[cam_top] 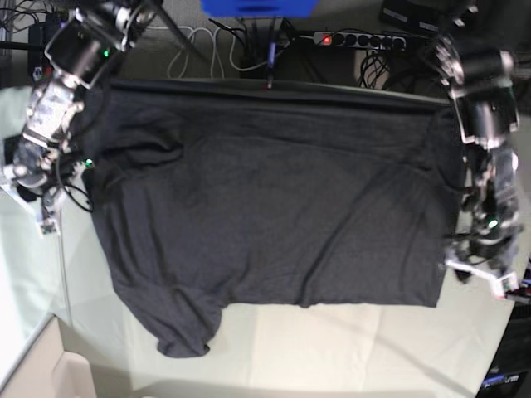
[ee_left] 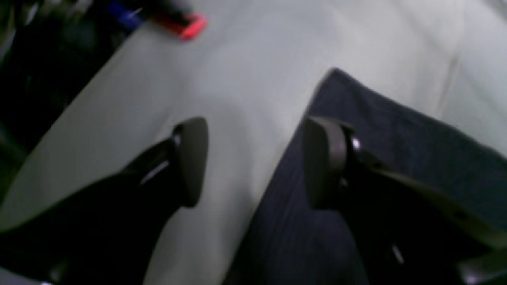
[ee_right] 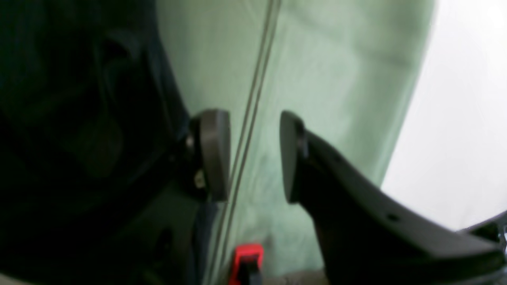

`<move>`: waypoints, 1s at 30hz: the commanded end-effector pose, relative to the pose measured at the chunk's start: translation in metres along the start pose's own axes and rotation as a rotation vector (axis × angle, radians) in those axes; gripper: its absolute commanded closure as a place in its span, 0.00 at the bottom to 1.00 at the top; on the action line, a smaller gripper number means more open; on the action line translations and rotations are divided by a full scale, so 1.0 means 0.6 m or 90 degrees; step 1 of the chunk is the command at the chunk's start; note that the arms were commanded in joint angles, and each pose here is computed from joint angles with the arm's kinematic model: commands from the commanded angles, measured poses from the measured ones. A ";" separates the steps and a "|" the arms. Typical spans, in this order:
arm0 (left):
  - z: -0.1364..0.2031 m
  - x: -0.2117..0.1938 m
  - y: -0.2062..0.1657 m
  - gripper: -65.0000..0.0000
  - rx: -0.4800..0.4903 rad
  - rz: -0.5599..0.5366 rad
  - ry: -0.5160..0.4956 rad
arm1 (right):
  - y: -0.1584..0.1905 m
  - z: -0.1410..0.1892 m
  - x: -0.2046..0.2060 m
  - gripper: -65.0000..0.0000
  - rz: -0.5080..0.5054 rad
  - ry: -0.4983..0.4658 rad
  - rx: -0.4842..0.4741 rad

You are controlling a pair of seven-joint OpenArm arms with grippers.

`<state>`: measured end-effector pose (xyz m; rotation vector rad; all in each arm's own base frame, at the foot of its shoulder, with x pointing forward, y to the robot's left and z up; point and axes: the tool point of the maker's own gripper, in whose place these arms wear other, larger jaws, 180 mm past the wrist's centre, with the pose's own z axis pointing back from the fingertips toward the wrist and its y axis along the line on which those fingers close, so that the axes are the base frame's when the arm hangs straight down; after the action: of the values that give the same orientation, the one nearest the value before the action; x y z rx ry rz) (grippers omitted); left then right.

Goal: Layout the t-shirt on the table in an organized manner, then fold the t-shirt properly
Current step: 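Release the edge and move both grippers down to the shirt sides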

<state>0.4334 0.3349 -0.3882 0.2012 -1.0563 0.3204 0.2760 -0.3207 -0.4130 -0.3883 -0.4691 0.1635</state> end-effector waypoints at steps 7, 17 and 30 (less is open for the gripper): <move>-0.059 0.010 -0.033 0.43 -0.011 -0.073 -0.050 | -0.015 0.003 0.045 0.66 -0.002 -0.040 -0.011; -0.054 -0.037 -0.059 0.43 -0.030 -0.102 -0.042 | -0.017 0.004 0.061 0.57 -0.007 -0.051 -0.012; -0.037 -0.108 -0.051 0.43 -0.031 -0.106 0.000 | -0.017 0.004 0.059 0.57 -0.007 -0.051 -0.012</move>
<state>0.4262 0.2965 -0.4641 0.2325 -1.0307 0.1451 0.2948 -0.3152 -0.4076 -0.3756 -0.5001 0.1693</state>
